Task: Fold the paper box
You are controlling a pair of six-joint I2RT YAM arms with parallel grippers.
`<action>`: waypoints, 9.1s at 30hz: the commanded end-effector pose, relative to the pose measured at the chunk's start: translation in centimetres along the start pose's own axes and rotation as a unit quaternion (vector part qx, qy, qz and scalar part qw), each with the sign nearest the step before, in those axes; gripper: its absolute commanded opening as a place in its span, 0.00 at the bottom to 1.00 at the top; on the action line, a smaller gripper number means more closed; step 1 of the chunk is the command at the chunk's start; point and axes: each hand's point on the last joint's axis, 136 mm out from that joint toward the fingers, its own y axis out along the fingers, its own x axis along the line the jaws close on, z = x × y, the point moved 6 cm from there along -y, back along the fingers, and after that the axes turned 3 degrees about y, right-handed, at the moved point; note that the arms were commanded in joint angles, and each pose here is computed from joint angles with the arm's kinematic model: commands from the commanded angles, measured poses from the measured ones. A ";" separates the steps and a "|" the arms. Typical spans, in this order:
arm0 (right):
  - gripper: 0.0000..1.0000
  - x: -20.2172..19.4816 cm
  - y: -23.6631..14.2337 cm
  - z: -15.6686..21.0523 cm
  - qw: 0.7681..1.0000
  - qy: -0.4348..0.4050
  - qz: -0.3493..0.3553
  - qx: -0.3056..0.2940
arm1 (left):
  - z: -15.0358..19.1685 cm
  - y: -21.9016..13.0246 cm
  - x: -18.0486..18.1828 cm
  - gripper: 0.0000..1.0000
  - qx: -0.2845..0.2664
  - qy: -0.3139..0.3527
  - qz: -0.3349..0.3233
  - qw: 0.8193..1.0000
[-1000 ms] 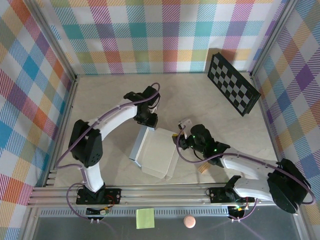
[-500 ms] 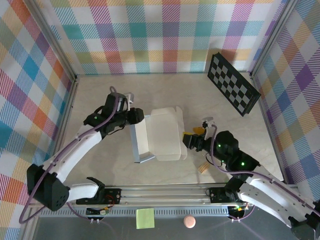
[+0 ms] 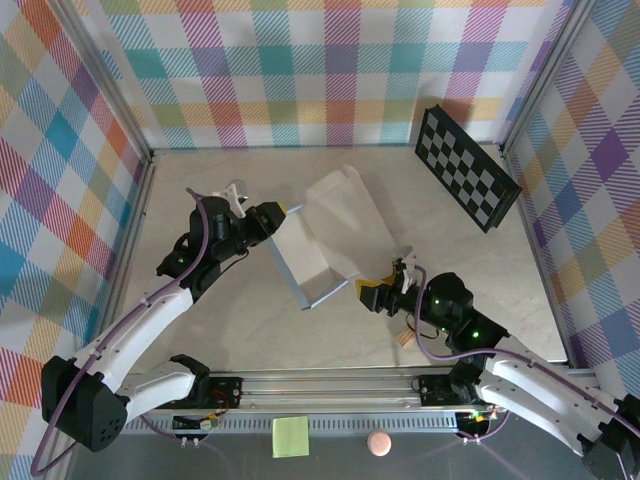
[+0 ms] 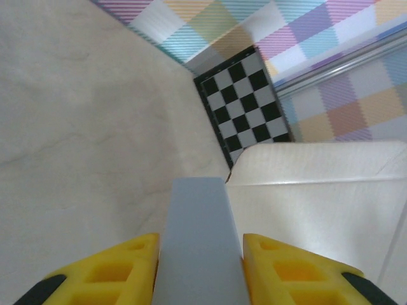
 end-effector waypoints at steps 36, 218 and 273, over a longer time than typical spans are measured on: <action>0.00 -0.7 2.5 -5.3 0.987 -0.141 0.080 0.001 | 1.1 -1.6 5.9 0.67 0.053 0.059 -0.147 0.986; 0.00 -16.9 13.9 -5.5 0.958 -0.173 -0.147 0.178 | -2.0 6.4 12.5 0.13 0.045 0.430 -0.005 0.902; 0.00 -11.4 16.3 -7.5 0.952 0.055 0.294 0.065 | -1.6 8.4 6.5 0.06 -0.047 0.350 -0.042 0.935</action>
